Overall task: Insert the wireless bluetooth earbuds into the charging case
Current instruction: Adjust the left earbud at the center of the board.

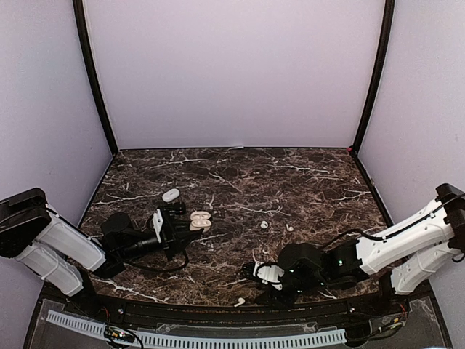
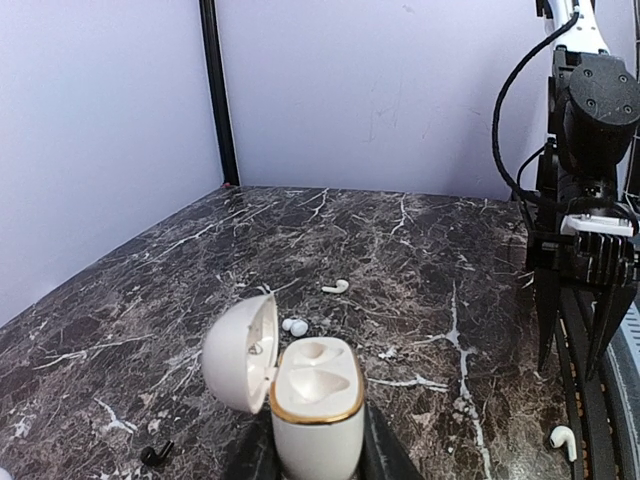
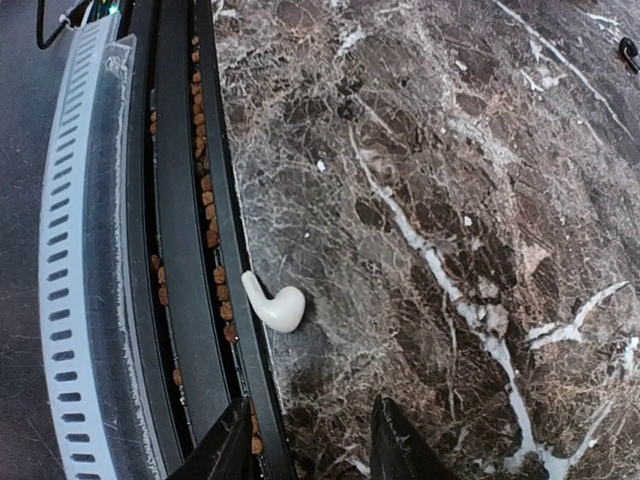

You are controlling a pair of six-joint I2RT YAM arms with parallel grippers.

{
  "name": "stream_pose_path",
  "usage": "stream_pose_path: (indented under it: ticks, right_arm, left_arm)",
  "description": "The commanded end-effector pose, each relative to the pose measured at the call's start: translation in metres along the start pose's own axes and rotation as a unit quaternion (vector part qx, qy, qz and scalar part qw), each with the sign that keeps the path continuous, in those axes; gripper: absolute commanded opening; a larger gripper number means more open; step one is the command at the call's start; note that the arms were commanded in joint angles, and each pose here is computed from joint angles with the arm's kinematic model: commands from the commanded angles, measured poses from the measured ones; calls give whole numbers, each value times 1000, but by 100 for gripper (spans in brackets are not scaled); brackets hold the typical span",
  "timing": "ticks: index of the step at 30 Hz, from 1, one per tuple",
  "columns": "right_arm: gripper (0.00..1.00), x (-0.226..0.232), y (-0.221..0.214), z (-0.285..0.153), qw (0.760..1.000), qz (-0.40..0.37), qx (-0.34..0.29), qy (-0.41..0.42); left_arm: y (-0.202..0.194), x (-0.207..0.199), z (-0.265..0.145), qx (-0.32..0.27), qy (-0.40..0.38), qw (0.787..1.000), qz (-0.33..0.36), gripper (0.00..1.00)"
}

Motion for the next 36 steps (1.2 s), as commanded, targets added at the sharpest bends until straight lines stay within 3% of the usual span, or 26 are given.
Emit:
stream_pose_path:
  ticks: [1,21,36]
  right_arm:
    - [40,-3,0,15,1000,-11,3,-3]
    - [40,1,6,50,999,-44,16,9]
    - [29,-5,22,58,999,-30,-16,-16]
  left_arm:
    - [6,0,0,-12,-5,1000,-3,13]
    - [5,-1,0,-9,-8,1000,7,13]
    - [6,4,-3,-8,8,1000,6,13]
Point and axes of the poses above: each gripper's point midway between its finger pads, its own z axis out along the fingers, its own x axis along the line the jaws close on, y = z × x, the point moved 2 cm from there along -z, back along the fingers, and after that the axes turned 14 degrees about z, right-handed, at the moved point
